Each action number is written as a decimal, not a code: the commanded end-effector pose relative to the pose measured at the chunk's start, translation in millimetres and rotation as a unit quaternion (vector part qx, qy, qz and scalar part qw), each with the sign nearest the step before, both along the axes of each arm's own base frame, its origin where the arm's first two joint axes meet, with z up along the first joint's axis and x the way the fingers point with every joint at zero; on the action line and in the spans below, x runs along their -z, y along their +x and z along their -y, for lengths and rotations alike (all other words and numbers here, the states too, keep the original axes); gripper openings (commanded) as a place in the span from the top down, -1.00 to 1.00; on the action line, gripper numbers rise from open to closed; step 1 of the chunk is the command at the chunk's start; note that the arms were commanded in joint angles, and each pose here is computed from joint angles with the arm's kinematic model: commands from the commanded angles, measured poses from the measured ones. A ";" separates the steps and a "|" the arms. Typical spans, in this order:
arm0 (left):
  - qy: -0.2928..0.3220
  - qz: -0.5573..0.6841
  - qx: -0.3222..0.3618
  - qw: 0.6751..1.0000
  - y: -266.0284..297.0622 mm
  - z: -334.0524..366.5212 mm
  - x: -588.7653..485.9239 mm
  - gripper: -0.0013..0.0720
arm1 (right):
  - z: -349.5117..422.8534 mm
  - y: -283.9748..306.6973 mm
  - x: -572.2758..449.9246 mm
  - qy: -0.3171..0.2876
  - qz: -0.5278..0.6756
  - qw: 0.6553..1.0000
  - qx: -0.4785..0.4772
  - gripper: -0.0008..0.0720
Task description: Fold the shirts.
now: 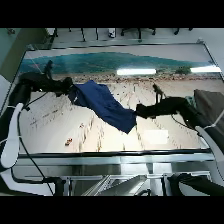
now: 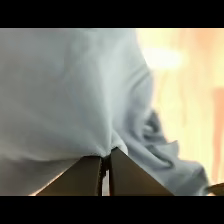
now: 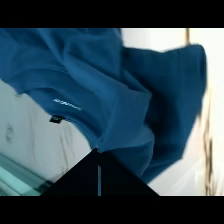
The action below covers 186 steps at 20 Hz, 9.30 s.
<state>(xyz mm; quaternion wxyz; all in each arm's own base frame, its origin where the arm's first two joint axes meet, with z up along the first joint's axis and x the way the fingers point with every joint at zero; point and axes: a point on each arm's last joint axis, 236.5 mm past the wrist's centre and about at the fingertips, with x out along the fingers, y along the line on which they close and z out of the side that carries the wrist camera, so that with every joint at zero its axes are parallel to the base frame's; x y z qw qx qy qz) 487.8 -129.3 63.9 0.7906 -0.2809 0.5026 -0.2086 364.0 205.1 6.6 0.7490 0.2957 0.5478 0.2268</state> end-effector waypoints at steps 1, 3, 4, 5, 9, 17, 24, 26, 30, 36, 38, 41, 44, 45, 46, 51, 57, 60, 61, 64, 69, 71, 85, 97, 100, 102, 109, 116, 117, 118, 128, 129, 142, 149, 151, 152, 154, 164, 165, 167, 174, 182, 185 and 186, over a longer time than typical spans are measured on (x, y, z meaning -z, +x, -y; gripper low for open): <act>0.003 0.125 -0.005 0.992 -18.9 -8.2 -118.9 0.94 | 7.0 33.3 -153.9 0.028 0.183 0.983 0.010 0.94; 0.011 0.259 -0.005 0.966 -47.7 -6.7 -236.3 0.94 | 24.6 24.5 -301.3 0.028 0.364 0.931 0.013 0.94; 0.014 0.340 -0.008 0.940 -75.9 -5.5 -306.0 0.94 | 32.5 3.4 -369.9 0.025 0.443 0.896 0.015 0.94; 0.018 0.420 -0.014 0.907 -111.4 -4.7 -373.6 0.94 | 39.5 -29.6 -435.8 0.019 0.521 0.853 0.017 0.94; 0.029 0.669 -0.068 0.740 -280.0 -15.0 -561.1 0.94 | 65.4 -154.8 -566.9 -0.047 0.688 0.723 0.035 0.94; 0.014 0.563 -0.135 0.815 -168.1 -44.7 -477.9 0.94 | 64.3 -107.1 -489.0 -0.105 0.578 0.809 -0.008 0.94; 0.026 0.271 -0.058 0.961 76.9 22.2 -158.3 0.94 | 63.1 66.6 -207.2 -0.104 0.275 0.956 0.005 0.94; 0.033 0.205 -0.051 0.977 117.0 35.0 -64.0 0.94 | 73.6 96.3 -105.3 -0.114 0.192 0.974 0.035 0.94; 0.034 0.098 -0.004 0.995 143.6 59.5 69.2 0.94 | 94.8 122.6 36.6 -0.111 0.053 0.989 0.078 0.94; 0.036 0.073 -0.001 0.997 140.9 58.6 98.1 0.61 | 115.2 148.8 56.5 -0.080 0.045 0.990 0.109 0.94; 0.033 0.071 0.006 0.997 132.0 48.7 72.0 -0.91 | 125.3 156.7 44.9 -0.077 0.054 0.989 0.116 0.94; 0.032 0.007 0.036 0.999 85.8 10.3 31.8 -0.91 | 145.8 161.0 40.9 -0.077 0.055 0.987 0.133 0.94; 0.063 -0.144 0.038 0.987 7.3 -41.7 38.5 -0.90 | 165.3 160.3 41.8 -0.079 0.052 0.985 0.144 0.94; 0.075 -0.197 0.036 0.977 -23.1 -53.8 48.3 -0.91 | 167.9 159.0 42.1 -0.082 0.055 0.986 0.137 0.94; 0.077 -0.235 0.035 0.968 -48.6 -56.4 57.5 -0.91 | 169.3 157.2 42.6 -0.082 0.053 0.986 0.134 0.94; 0.061 -0.316 0.028 0.946 -162.0 -2.5 127.5 -0.90 | 169.6 154.6 43.3 -0.082 0.050 0.987 0.127 0.94; 0.027 -0.362 0.057 0.930 -237.0 58.5 175.8 -0.90 | 166.2 150.4 44.0 -0.078 0.044 0.989 0.119 0.94; 0.039 -0.344 0.063 0.936 -237.3 70.9 182.4 -0.90 | 165.3 149.1 44.3 -0.078 0.043 0.989 0.115 0.94; 0.040 -0.327 0.059 0.942 -229.0 76.0 182.3 -0.90 | 164.7 148.4 44.4 -0.079 0.044 0.990 0.111 0.94; 0.043 -0.250 0.044 0.966 -183.1 87.4 168.8 0.29 | 163.2 145.8 43.8 -0.078 0.041 0.991 0.105 0.94; 0.058 -0.124 -0.014 0.990 -79.7 56.9 140.5 0.94 | 157.7 117.7 35.2 -0.089 0.013 0.993 0.071 0.94; 0.064 -0.110 -0.036 0.991 -41.3 23.9 137.3 0.94 | 160.9 84.0 41.3 -0.103 -0.032 0.991 0.081 0.94; 0.100 -0.126 -0.004 0.987 66.7 -73.3 133.5 0.46 | 75.9 -115.8 59.4 0.020 -0.159 0.967 0.198 0.94; 0.000 -0.249 0.082 0.965 -53.8 -71.9 138.5 -0.90 | 76.8 -113.4 59.2 0.007 -0.133 0.976 0.173 0.94; -0.002 -0.238 0.078 0.968 -53.0 -58.8 156.8 -0.90 | 77.2 -112.6 59.1 0.007 -0.131 0.976 0.174 0.94; 0.006 -0.227 0.080 0.971 -48.5 -50.4 161.1 -0.90 | 77.6 -111.8 59.2 0.007 -0.130 0.976 0.175 0.94; 0.009 -0.259 0.128 0.957 -68.7 -19.8 174.3 -0.63 | 77.0 -110.8 58.2 0.006 -0.123 0.978 0.169 0.94; 0.012 -0.246 0.165 0.955 -65.6 -9.9 154.0 0.94 | 82.6 -84.5 27.8 0.013 -0.074 0.982 0.172 0.94; 0.012 -0.245 0.164 0.956 -64.1 -11.1 149.9 0.94 | 89.3 -77.3 20.5 0.012 -0.061 0.982 0.177 0.94; 0.018 -0.244 0.162 0.956 -64.0 -14.9 147.8 0.94 | 101.3 -68.6 13.4 0.012 -0.048 0.980 0.191 0.94; 0.068 -0.266 0.157 0.949 -112.7 -37.5 152.9 0.94 | 172.2 -54.5 40.4 -0.002 -0.070 0.963 0.261 -0.67; 0.069 -0.266 0.162 0.948 -116.1 -34.3 152.6 0.94 | 172.2 -57.1 40.1 -0.005 -0.067 0.966 0.248 -0.70; 0.068 -0.272 0.168 0.945 -122.4 -29.6 154.0 0.94 | 123.4 -117.4 114.1 -0.064 -0.130 0.974 0.173 -0.03; 0.068 -0.273 0.169 0.945 -123.0 -29.6 153.8 0.94 | 142.8 -72.6 104.8 -0.068 -0.076 0.968 0.231 -0.02; 0.068 -0.272 0.168 0.945 -122.5 -29.6 154.0 0.94 | 148.2 -61.3 98.6 -0.071 -0.058 0.966 0.242 -0.02; 0.069 -0.272 0.168 0.945 -122.3 -29.7 154.1 0.94 | 149.4 -58.3 96.5 -0.072 -0.053 0.966 0.244 -0.02; 0.068 -0.272 0.168 0.945 -122.5 -29.6 154.0 0.94 | 148.3 -56.8 93.5 -0.070 -0.052 0.967 0.241 -0.02; 0.069 -0.271 0.168 0.945 -122.0 -29.9 154.2 0.94 | 155.0 -43.8 91.4 -0.071 -0.042 0.963 0.257 0.00; 0.070 -0.269 0.166 0.946 -120.9 -30.1 154.6 0.94 | 154.1 -45.6 96.0 -0.071 -0.050 0.963 0.255 0.22; 0.068 -0.261 0.165 0.949 -117.6 -28.8 154.2 0.94 | 150.1 -47.5 101.3 -0.069 -0.058 0.965 0.248 0.93; -0.068 0.152 0.110 0.980 -78.9 -5.1 -185.3 0.94 | 158.1 -10.9 -314.5 -0.006 0.369 0.908 0.198 0.94; 0.119 0.672 -0.153 0.715 -339.4 -30.5 -559.8 0.94 | 143.8 -180.3 -608.1 -0.134 0.690 0.668 0.244 0.94; 0.127 0.647 -0.149 0.737 -333.3 -29.9 -543.5 0.94 | 132.3 -177.7 -593.0 -0.114 0.665 0.703 0.228 0.94; 0.108 0.629 -0.139 0.757 -319.9 -30.4 -532.1 0.94 | 126.6 -171.8 -582.0 -0.105 0.649 0.723 0.210 0.94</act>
